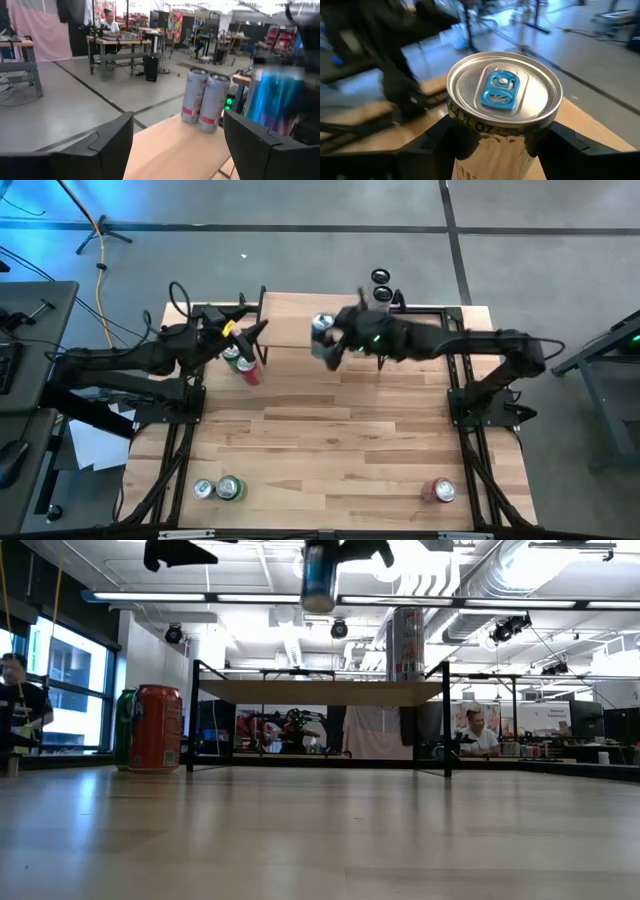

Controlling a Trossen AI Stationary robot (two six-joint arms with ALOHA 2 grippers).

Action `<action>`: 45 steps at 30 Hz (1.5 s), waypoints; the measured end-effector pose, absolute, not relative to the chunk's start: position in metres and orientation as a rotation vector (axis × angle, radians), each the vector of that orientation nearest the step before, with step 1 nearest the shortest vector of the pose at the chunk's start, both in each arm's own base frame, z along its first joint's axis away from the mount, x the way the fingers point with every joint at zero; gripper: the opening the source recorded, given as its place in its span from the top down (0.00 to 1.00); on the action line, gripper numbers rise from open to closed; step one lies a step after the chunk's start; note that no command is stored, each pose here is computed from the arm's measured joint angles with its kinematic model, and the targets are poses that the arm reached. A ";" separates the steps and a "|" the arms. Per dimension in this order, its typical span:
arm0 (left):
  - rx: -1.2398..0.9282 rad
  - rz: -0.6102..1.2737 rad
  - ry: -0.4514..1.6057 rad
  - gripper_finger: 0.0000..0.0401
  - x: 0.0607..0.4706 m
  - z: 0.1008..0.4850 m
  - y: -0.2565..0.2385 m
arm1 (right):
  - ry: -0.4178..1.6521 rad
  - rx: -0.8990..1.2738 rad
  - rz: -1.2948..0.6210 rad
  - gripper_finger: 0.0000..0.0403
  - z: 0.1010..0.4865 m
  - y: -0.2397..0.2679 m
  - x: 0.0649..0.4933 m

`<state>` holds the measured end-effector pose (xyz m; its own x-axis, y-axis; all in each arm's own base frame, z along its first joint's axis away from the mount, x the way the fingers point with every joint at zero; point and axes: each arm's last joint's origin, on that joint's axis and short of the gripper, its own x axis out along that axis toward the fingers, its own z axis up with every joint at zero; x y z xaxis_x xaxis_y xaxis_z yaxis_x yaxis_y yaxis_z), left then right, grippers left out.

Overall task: Place canned beverage on shelf
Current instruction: Put the top blue soda can onto the shelf

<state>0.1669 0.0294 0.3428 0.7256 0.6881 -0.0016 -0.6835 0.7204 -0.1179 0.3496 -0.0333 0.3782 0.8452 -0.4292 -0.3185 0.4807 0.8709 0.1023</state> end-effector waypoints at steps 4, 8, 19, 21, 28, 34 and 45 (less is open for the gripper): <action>-0.116 0.761 -0.051 0.35 0.165 0.344 0.029 | 0.292 0.128 -0.646 0.49 0.354 -0.028 0.373; -0.117 0.761 -0.048 0.35 0.166 0.343 0.029 | 0.280 0.126 -0.825 0.49 0.327 -0.036 0.393; -0.168 0.753 -0.075 0.35 0.164 0.345 0.029 | 0.278 0.090 -0.969 0.49 0.296 -0.047 0.413; -0.167 0.753 -0.073 0.35 0.164 0.344 0.029 | 0.295 0.086 -0.969 0.49 0.293 -0.049 0.413; -0.170 0.753 -0.080 0.35 0.162 0.345 0.029 | 0.315 0.121 -0.993 0.38 0.287 -0.058 0.412; -0.169 0.754 -0.078 0.35 0.163 0.345 0.029 | 0.314 0.134 -1.020 0.35 0.286 -0.068 0.410; -0.169 0.754 -0.078 0.35 0.163 0.345 0.029 | 0.313 0.137 -1.027 0.34 0.286 -0.071 0.410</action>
<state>0.1626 0.0291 0.3452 0.7270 0.6866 0.0104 -0.6740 0.7164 -0.1803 0.4098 -0.0707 0.2864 0.4777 -0.8185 -0.3192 0.8574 0.5136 -0.0336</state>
